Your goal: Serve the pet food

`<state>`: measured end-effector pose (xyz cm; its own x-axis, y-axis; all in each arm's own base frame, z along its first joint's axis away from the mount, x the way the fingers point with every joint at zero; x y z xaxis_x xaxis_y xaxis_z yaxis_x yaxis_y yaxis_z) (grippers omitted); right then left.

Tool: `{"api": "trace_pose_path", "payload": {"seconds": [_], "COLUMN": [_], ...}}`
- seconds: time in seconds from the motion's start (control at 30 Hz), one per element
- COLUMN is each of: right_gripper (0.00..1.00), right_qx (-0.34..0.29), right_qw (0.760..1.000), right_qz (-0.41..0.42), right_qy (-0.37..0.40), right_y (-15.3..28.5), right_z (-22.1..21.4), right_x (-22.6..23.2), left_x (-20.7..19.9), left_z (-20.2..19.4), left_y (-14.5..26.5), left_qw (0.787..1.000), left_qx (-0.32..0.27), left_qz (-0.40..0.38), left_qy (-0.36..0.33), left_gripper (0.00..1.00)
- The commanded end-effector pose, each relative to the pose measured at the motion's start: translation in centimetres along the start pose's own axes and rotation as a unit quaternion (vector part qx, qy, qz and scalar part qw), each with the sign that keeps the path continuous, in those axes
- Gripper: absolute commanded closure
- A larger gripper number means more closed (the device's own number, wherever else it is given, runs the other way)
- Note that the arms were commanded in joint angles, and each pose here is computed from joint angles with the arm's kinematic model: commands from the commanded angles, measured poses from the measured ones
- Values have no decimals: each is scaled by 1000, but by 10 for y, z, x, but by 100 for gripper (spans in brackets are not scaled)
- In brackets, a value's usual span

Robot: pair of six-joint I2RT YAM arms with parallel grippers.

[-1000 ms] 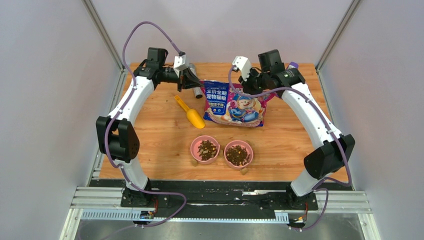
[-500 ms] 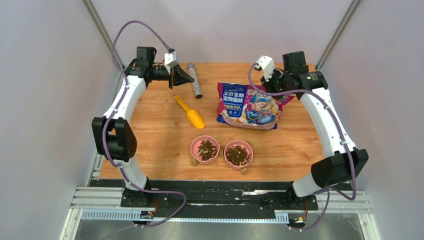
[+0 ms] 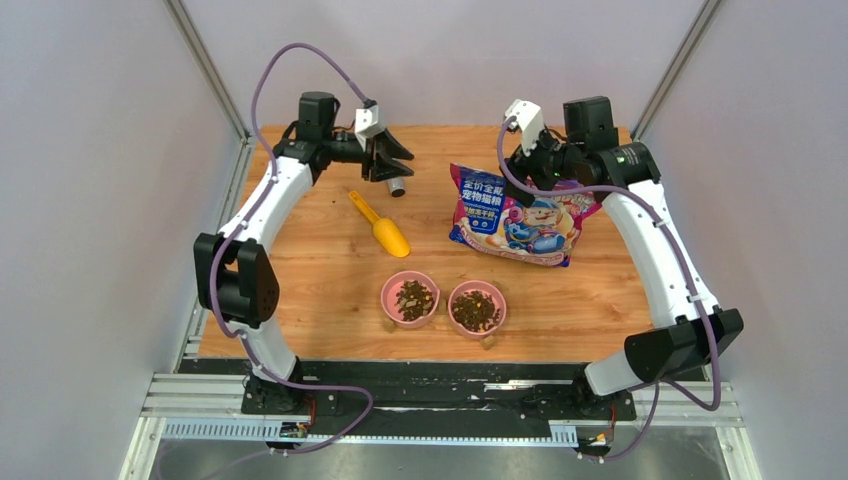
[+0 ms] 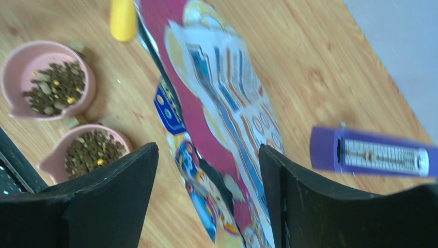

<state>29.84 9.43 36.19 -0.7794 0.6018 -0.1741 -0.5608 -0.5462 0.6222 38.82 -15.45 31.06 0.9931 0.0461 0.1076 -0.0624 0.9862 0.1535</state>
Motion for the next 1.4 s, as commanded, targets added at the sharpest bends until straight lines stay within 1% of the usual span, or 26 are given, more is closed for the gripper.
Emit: {"api": "trace_pose_path", "payload": {"seconds": [0.0,0.03,0.07,0.1,0.13,0.17,0.2,0.27,0.33,0.47,0.53,0.63,0.9,0.97,1.03,1.07,1.1,1.13,1.2,1.37], "right_gripper": [26,26,27,28,29,29,31,36,41,48,50,51,50,50,50,50,50,50,50,49], "right_qx": [-83,-86,-88,-87,-87,-87,-86,-85,-86,-95,-100,-105,-113,-113,-112,-113,-113,-114,-111,-112], "right_qw": [996,996,996,996,995,995,995,995,995,994,993,993,992,992,992,992,992,992,991,991], "right_qz": [30,31,34,37,40,42,43,48,52,57,58,56,56,56,55,55,57,58,59,62], "right_qy": [5,2,-1,-1,-3,-3,-2,-1,1,3,3,4,8,8,10,12,16,22,33,45], "right_y": [-19,-25,-30,-34,-38,-41,-44,-49,-52,-56,-58,-59,-64,-66,-67,-67,-68,-68,-69,-69], "right_z": [32,34,35,36,37,38,38,39,39,42,43,44,45,45,44,44,44,44,43,45], "right_x": [2,1,1,0,0,0,0,0,1,4,4,4,5,5,5,5,6,7,10,16], "left_x": [-8,-4,-5,-1,-1,2,0,1,-2,-6,-4,0,-11,-14,-15,-15,-15,-15,-13,-4], "left_z": [23,28,26,29,29,31,31,37,38,34,29,21,12,11,9,10,9,10,13,20], "left_y": [-25,-33,-38,-46,-49,-56,-58,-66,-71,-85,-92,-101,-119,-123,-124,-124,-124,-122,-117,-89], "left_qw": [999,998,998,997,997,996,996,993,991,989,989,989,987,987,986,986,986,986,987,988], "left_qx": [-36,-50,-55,-68,-73,-84,-89,-110,-122,-130,-131,-131,-124,-123,-123,-125,-126,-126,-127,-127], "left_qz": [-11,-10,-9,-11,-14,-18,-25,-37,-54,-76,-69,-56,-89,-97,-102,-103,-103,-101,-98,-84], "left_qy": [-13,-36,-13,-31,-10,-24,-1,-21,-22,-5,6,31,44,46,45,41,37,34,25,10], "left_gripper": [50,49,49,48,48,47,47,47,46,46,45,45,47,52,66,80,87,97,100,100]}}
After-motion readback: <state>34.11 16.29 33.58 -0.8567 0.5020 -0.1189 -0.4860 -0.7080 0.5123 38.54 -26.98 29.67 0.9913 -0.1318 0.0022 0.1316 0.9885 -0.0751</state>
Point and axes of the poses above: each gripper's point midway between its finger pads, its own y axis back along the fingers, its own x axis along the line the jaws close on, z = x × y, the point moved 9 cm from there along y, back along the fingers
